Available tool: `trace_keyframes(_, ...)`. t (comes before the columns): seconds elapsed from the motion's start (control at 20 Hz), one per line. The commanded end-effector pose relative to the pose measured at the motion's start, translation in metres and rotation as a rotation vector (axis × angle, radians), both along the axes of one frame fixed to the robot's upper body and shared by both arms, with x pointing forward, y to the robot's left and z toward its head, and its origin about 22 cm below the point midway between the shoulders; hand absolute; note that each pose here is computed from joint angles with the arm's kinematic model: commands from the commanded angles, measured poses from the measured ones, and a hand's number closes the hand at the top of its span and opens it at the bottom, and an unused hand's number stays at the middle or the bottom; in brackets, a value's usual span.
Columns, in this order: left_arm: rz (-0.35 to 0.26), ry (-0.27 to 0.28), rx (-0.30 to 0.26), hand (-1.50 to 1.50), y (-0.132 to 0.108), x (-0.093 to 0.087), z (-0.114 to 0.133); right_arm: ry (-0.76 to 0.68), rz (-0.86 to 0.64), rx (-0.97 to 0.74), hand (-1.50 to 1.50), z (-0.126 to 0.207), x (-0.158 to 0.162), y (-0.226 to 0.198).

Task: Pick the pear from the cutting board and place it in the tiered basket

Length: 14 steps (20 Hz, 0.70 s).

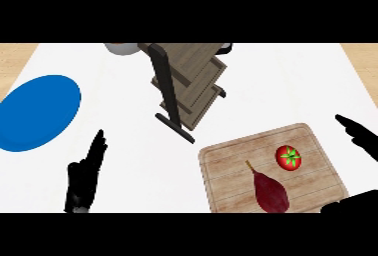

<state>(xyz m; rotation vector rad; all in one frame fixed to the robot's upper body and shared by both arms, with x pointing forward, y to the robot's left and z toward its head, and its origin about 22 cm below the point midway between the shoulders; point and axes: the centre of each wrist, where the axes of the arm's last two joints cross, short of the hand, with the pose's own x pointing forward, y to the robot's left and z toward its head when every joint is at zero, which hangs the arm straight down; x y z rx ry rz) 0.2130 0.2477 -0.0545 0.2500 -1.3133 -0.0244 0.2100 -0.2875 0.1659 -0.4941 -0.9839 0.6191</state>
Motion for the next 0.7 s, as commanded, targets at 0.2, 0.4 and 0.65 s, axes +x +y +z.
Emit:
trace_keyframes(0.2,0.003,0.013,-0.004,0.0,-0.014,0.005,0.007,0.057,0.006,-0.132,-1.5,-0.025,0.009,0.046)
trace_keyframes(0.4,-0.005,0.013,0.008,0.0,0.002,0.008,0.008,0.134,0.048,-0.253,-1.5,-0.029,0.01,0.054)
trace_keyframes(0.65,-0.006,-0.005,-0.006,0.0,-0.006,0.002,-0.004,0.212,0.064,-0.294,-1.5,-0.044,0.031,0.069)
